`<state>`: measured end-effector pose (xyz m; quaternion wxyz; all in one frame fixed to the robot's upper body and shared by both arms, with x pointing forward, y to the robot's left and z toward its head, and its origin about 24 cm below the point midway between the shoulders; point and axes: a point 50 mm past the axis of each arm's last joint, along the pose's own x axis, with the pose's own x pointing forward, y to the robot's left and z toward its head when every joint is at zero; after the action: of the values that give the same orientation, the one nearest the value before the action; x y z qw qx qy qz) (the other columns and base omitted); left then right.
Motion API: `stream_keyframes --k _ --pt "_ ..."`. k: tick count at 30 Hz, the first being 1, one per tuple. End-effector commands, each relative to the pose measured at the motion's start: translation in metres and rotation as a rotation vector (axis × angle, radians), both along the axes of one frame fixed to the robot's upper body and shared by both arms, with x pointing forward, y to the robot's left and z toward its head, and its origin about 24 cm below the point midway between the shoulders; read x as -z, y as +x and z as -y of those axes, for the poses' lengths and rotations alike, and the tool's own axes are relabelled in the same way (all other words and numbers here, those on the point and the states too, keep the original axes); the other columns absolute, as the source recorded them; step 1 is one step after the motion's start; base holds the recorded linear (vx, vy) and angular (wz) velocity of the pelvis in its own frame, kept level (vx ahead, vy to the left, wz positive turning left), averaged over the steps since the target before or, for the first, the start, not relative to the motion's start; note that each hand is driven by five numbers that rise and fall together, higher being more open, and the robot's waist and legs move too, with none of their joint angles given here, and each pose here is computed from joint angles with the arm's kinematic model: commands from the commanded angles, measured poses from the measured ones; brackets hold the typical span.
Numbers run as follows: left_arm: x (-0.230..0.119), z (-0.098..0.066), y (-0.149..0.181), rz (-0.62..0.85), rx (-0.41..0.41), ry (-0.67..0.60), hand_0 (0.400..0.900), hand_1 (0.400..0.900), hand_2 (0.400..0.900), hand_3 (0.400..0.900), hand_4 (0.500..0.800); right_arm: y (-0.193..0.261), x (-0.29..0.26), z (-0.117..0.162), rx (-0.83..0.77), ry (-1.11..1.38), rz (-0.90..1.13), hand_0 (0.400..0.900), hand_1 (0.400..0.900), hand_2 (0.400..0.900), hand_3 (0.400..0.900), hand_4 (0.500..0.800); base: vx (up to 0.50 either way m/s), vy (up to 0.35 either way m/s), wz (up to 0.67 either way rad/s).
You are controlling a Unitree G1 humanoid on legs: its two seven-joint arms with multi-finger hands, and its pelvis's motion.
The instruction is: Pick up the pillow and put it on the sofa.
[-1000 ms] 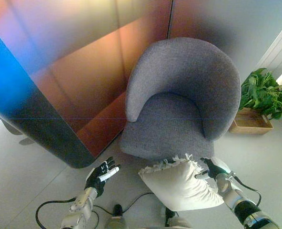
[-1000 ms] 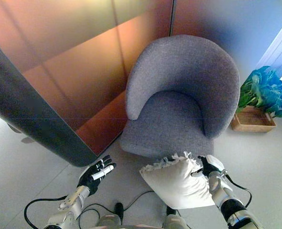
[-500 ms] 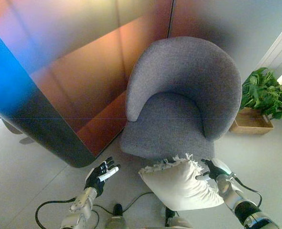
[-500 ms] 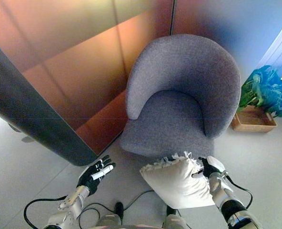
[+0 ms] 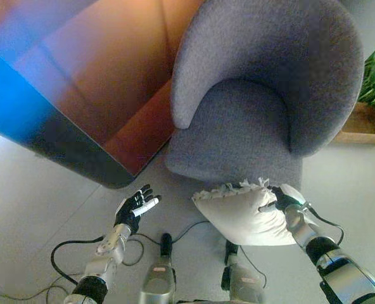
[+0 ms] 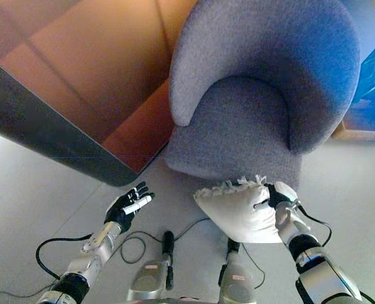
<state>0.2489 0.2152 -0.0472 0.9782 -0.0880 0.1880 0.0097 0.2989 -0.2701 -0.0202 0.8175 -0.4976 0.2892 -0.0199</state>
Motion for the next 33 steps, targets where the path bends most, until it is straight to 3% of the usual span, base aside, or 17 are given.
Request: stream_keyframes --k 1,33 --pt "-0.047 0.01 0.034 0.246 0.034 -0.008 0.9 0.9 0.9 0.9 0.8 0.033 -0.056 0.022 0.009 -0.14 0.163 0.9 0.9 0.9 0.9 0.8 -0.077 -0.002 -0.02" --pt "-0.105 0.029 0.068 0.477 0.08 -0.031 0.9 0.9 0.9 0.9 0.8 0.062 -0.099 0.031 0.053 -0.136 0.139 0.9 0.9 0.9 0.9 0.8 -0.037 -0.004 0.01"
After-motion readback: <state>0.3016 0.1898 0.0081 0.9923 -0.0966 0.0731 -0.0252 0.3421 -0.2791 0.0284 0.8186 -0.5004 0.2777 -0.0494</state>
